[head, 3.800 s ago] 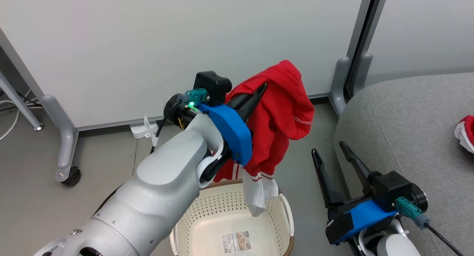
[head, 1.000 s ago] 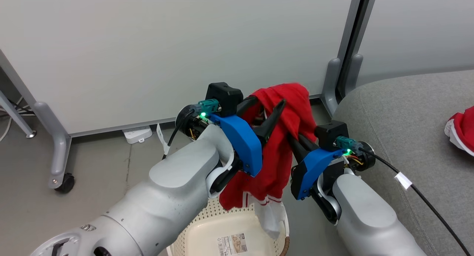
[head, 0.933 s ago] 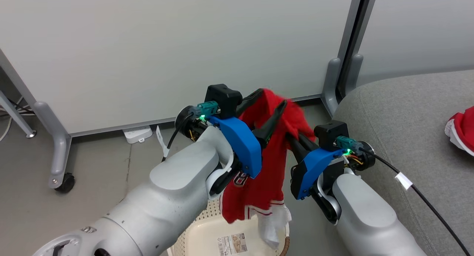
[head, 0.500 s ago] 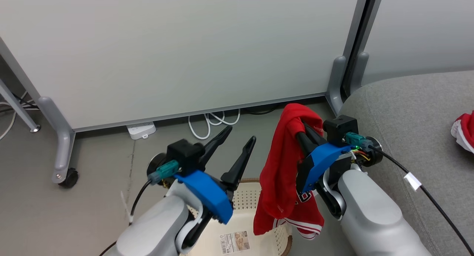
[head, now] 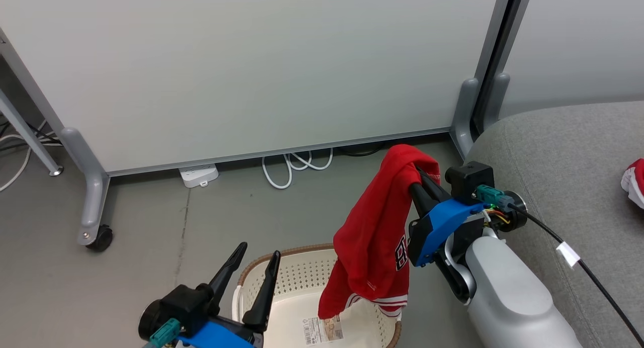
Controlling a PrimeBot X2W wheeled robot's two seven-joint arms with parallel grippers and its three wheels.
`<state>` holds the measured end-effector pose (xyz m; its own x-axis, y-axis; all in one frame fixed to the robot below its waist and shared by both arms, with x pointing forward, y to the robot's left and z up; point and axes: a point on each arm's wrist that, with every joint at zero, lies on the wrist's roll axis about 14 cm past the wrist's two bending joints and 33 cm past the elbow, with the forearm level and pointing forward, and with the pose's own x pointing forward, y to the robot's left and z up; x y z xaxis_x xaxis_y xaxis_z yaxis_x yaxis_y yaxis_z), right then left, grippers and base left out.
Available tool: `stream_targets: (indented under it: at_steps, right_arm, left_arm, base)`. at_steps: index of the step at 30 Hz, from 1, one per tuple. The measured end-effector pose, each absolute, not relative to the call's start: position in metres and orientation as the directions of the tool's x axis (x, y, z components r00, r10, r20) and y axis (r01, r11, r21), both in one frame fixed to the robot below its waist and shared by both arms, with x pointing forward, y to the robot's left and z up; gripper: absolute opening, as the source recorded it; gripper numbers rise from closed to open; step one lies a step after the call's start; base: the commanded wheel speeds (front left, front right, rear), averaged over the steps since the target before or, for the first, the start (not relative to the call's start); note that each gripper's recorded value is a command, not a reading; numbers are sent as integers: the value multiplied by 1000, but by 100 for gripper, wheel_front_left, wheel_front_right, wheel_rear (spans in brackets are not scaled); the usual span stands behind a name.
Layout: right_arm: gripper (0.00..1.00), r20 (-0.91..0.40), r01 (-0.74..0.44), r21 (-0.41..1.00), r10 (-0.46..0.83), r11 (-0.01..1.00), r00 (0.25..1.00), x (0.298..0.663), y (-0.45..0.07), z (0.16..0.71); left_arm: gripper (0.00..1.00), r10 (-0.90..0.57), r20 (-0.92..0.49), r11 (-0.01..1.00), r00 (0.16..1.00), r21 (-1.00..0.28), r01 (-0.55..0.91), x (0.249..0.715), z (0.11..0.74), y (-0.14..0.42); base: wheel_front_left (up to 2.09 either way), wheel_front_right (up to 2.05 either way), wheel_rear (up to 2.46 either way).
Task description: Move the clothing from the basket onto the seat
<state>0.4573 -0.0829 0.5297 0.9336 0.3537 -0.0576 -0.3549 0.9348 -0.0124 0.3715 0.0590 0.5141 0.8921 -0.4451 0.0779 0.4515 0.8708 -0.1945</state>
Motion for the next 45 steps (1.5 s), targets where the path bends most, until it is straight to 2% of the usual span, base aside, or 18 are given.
stream_targets:
  at_steps: [14,24,35,45]
  right_arm:
    - [0,-66,-334,-7,333,942,940,455,-91,527]
    - [0,-55,-218,9,218,976,974,446,-139,528]
    - [0,-73,-8,4,8,1000,997,415,-221,522]
    - [0,-84,218,-9,-218,976,972,366,-297,519]
  left_arm:
    - [100,-425,70,883,902,-186,430,369,504,61]
    - [100,-513,34,845,858,-152,512,378,491,30]
    - [100,-682,34,721,731,-137,679,388,486,-42]
    - [100,-816,45,565,576,-152,811,375,484,-112]
  base:
    - [0,0,0]
    - [0,0,0]
    - [0,0,0]
    - [0,0,0]
